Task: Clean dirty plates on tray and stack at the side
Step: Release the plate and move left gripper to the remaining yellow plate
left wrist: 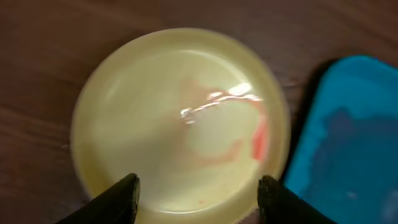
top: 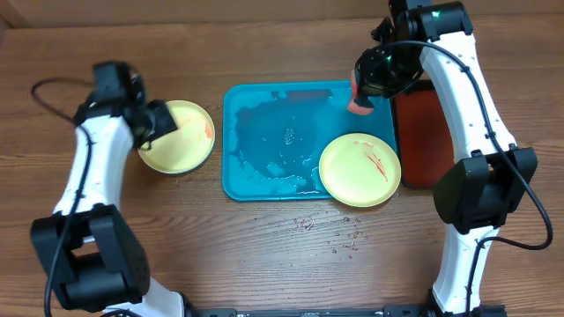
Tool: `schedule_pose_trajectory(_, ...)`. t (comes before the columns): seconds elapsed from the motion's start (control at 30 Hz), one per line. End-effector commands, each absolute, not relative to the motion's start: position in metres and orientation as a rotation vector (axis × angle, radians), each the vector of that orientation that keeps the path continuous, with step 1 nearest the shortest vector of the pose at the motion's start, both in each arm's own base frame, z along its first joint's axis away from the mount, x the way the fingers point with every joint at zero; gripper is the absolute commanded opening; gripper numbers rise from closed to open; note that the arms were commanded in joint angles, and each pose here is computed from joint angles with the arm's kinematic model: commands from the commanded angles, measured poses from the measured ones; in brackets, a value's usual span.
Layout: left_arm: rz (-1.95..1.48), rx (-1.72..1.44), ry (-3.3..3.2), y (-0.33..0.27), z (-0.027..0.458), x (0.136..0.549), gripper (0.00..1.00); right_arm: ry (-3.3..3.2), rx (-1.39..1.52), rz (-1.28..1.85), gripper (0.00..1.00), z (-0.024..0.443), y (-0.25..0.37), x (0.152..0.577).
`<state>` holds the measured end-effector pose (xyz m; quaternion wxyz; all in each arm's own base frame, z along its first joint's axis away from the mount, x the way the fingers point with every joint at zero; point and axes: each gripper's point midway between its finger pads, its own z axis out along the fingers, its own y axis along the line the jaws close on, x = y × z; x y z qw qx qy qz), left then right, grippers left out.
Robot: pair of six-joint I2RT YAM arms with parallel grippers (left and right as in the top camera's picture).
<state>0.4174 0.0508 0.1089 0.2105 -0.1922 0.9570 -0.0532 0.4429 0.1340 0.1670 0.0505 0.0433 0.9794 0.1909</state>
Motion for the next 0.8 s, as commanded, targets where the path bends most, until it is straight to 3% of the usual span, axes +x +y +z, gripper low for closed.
schedule_pose_trajectory(0.0, -0.220, -0.274, 2.647, -0.018, 0.134, 0.434, 0.66, 2.897, 0.257, 0.543, 0.04, 0.195, 0.105, 0.450)
schedule_pose_trajectory(0.13, -0.387, -0.084, 2.669, -0.106, 0.134, 0.426, 0.70, 2.814, 0.369, 0.516, 0.04, 0.221, 0.063, 0.451)
schedule_pose_trajectory(0.27, -0.609, 0.027, 2.746, -0.183, 0.118, 0.405, 0.69, 2.760, 0.496, 0.495, 0.04, 0.238, 0.020, 0.444)
schedule_pose_trajectory(0.57, -0.628, 0.303, 3.012, -0.288, 0.070, 0.371, 0.68, 2.760, 0.580, 0.468, 0.04, 0.239, -0.016, 0.433)
schedule_pose_trajectory(0.7, -0.680, 0.323, 3.146, -0.303, 0.041, 0.354, 0.62, 2.763, 0.580, 0.469, 0.04, 0.239, -0.016, 0.432)
schedule_pose_trajectory(0.73, -0.700, 0.320, 3.173, -0.304, 0.035, 0.350, 0.58, 2.764, 0.580, 0.469, 0.04, 0.239, -0.016, 0.432)
schedule_pose_trajectory(0.77, -0.706, 0.313, 3.200, -0.304, 0.027, 0.346, 0.46, 2.766, 0.582, 0.469, 0.04, 0.239, -0.016, 0.432)
